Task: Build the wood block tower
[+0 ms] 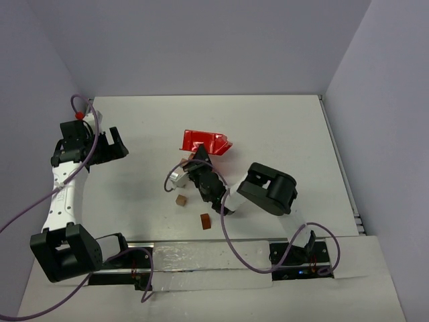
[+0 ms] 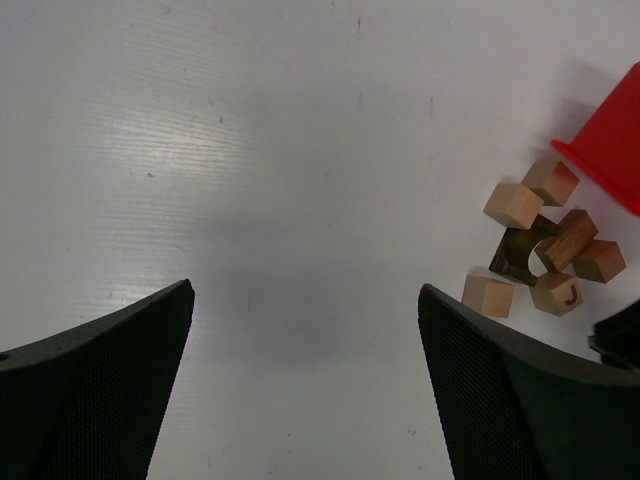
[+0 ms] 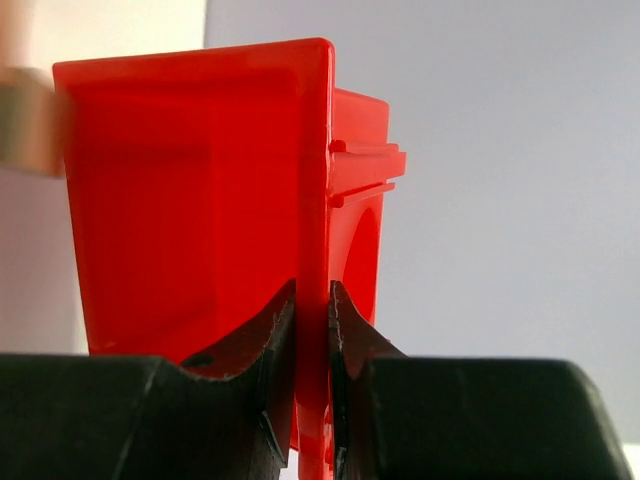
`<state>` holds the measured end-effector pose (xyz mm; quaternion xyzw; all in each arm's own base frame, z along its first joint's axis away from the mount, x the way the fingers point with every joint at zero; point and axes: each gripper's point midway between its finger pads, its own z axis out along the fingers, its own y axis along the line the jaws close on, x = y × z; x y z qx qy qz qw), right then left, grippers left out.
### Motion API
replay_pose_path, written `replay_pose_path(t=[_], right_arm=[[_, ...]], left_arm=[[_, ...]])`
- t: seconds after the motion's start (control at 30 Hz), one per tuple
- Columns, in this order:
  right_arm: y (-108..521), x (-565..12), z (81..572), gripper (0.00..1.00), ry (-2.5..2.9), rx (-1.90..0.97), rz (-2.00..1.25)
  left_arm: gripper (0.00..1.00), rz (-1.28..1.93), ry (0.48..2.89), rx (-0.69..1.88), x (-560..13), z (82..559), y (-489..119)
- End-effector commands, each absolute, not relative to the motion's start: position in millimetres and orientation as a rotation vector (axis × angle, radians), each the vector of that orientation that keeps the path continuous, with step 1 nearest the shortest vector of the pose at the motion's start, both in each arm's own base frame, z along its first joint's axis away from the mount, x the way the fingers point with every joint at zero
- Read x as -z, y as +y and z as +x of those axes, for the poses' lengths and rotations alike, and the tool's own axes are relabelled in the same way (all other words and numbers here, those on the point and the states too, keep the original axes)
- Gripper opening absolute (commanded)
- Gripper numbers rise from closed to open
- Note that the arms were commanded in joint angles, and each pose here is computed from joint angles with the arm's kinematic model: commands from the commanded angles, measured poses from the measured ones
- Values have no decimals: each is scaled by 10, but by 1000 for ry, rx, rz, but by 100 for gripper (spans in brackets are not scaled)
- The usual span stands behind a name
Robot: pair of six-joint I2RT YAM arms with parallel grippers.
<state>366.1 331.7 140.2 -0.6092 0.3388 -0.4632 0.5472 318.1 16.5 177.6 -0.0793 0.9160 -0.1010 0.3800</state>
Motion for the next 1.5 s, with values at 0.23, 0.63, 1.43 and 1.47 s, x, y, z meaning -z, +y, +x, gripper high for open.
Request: replay_pose_path(t=[0.23,0.63,1.43,1.47], right_arm=[[2597,-3075,3635,0,1159,777,-689],[1551,-2513,3871,0,1882,422,-545],[-1300,-1467,3960,0,2456,-219,-156],[-1355,-1367,3995,0,2472,-238,-133]], left_arm=[[99,-175,2265,230,-1992,3241,208],[99,-83,2243,324,-2135,3194,46],[99,158,2162,583,-2292,3072,-365],[99,152,2164,585,-2292,3079,-364]])
